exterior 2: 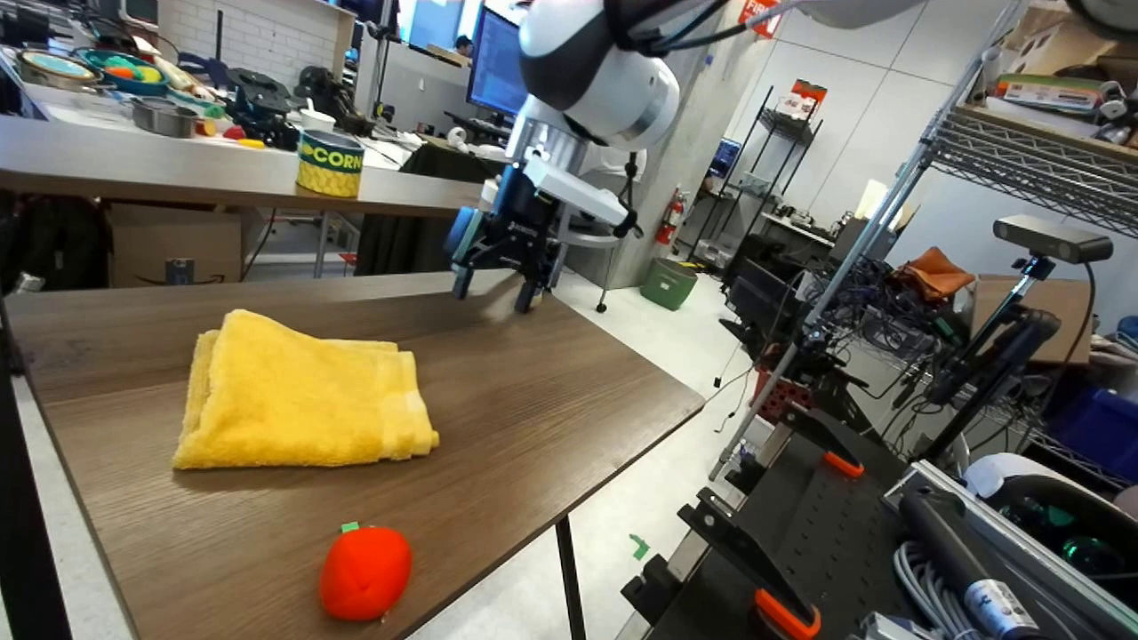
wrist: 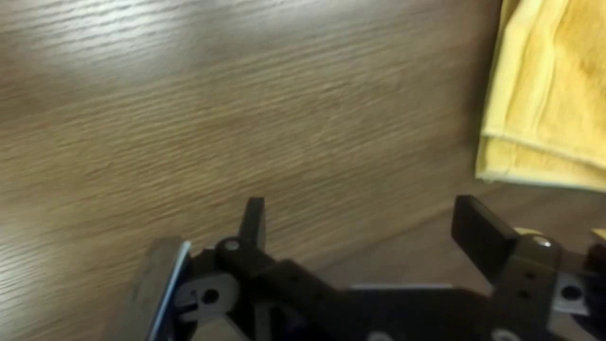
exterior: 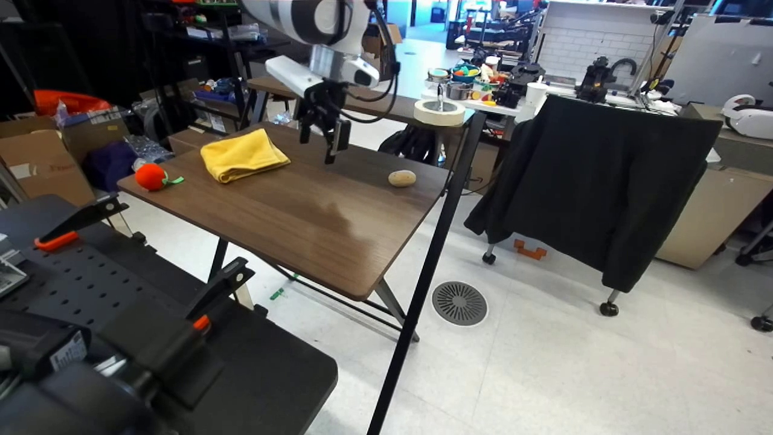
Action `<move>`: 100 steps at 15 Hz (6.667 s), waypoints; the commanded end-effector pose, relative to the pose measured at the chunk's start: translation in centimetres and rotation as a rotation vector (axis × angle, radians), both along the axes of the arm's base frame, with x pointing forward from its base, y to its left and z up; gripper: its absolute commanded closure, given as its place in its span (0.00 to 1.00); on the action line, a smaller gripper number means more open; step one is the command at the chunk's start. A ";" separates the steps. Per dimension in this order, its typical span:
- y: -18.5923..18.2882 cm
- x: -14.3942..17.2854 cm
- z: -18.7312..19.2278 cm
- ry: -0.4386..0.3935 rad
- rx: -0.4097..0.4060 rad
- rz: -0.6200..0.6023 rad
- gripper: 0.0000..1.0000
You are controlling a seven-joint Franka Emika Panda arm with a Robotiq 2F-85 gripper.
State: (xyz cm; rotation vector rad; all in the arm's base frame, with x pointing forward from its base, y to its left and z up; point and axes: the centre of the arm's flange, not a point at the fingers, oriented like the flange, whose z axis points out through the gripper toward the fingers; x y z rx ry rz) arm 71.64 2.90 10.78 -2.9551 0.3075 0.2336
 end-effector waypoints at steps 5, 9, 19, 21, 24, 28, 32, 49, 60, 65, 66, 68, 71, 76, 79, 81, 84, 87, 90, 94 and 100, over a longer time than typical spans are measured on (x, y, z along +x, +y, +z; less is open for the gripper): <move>20.2 -9.0 -2.8 -0.250 -0.087 0.336 0.00; 28.8 -11.8 -3.4 -0.447 -0.138 0.418 0.00; 27.1 -8.0 -3.2 -0.522 -0.295 0.333 0.00; 26.2 -7.8 -4.4 -0.462 -0.274 0.353 0.00; 25.7 -9.0 -4.6 -0.452 -0.272 0.356 0.00; 25.4 -8.8 -4.9 -0.439 -0.258 0.358 0.00; 26.7 -9.5 -4.7 -0.466 -0.225 0.393 0.00; 6.1 -1.4 -12.6 -0.495 -0.546 -0.155 0.00; 27.5 -3.8 -13.0 -0.620 -0.463 0.207 0.00; 19.7 -5.6 -13.3 -0.541 -0.593 0.067 0.00; 18.4 -5.8 -13.2 -0.535 -0.612 0.037 0.00; 15.8 -6.2 -13.4 -0.524 -0.658 -0.020 0.00; 12.1 -7.3 -13.6 -0.489 -0.712 -0.099 0.00; 13.9 -4.8 -9.1 -0.540 -0.628 -0.128 0.00; 14.2 -5.3 -9.4 -0.495 -0.629 -0.091 0.00; 12.7 -5.8 -10.0 -0.435 -0.683 -0.058 0.00; 7.9 -6.6 -11.2 -0.351 -0.763 -0.138 0.00; 2.7 -7.1 -12.6 -0.303 -0.813 -0.246 0.00; -2.4 -7.2 -13.3 -0.302 -0.866 -0.382 0.00; -7.6 -8.2 -14.4 -0.257 -0.926 -0.476 0.00; -6.1 -9.8 -11.9 -0.272 -0.898 -0.295 0.00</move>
